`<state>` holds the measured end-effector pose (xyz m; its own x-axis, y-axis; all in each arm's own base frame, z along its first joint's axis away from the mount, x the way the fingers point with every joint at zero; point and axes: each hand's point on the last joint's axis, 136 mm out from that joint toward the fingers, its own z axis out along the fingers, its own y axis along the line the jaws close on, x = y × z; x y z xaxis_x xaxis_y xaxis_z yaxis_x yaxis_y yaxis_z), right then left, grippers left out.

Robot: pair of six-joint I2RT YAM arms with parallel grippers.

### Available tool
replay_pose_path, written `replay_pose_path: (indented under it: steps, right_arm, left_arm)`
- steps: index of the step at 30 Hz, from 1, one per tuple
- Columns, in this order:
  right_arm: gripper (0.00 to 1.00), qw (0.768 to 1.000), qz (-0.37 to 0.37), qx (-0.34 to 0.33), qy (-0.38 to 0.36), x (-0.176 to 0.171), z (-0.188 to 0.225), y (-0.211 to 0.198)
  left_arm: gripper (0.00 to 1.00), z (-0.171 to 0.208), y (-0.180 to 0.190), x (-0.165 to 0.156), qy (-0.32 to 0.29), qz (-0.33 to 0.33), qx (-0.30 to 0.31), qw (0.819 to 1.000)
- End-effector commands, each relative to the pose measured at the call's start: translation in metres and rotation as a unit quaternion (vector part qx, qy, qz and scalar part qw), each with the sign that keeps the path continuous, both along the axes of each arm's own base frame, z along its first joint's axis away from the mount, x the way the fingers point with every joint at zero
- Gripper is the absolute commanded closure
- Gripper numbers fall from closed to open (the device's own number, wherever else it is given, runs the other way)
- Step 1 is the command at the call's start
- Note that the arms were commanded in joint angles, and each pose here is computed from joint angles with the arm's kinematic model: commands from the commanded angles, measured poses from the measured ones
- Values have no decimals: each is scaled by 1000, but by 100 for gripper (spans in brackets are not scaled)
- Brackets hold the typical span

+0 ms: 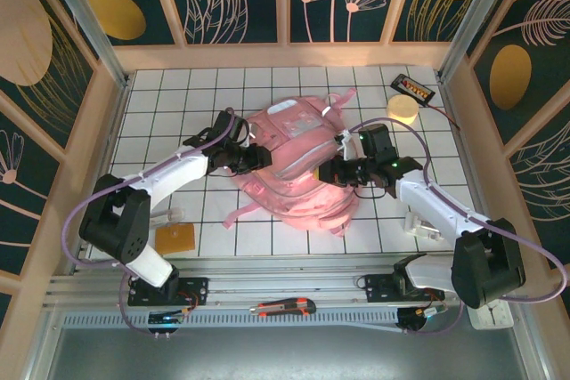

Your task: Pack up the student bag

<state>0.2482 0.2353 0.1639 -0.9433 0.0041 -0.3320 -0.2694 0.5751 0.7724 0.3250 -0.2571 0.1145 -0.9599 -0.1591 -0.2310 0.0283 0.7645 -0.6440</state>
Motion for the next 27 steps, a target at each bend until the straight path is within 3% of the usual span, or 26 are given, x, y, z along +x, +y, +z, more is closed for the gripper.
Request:
replay_pose_path:
  steps: [1, 2, 11, 16, 23, 27]
  right_arm:
    - [100, 1000, 15, 14, -20, -4, 11, -1]
    - [100, 1000, 16, 13, -22, -4, 12, -1]
    - [100, 997, 60, 51, -9, -25, 20, 8]
    - [100, 994, 89, 57, 7, -45, 19, 20]
    - [100, 992, 118, 45, 7, -58, 17, 33]
    - [100, 991, 133, 31, 10, -63, 12, 44]
  left_arm:
    - [90, 5, -9, 5, 9, 5, -34, 999]
    - [100, 6, -11, 5, 13, 9, -45, 999]
    - [100, 38, -7, 16, -13, 127, -158, 979]
    - [100, 55, 5, 22, -25, 198, -213, 957]
    - [100, 65, 29, 24, -46, 274, -229, 933]
    - [100, 71, 30, 27, -55, 281, -232, 930]
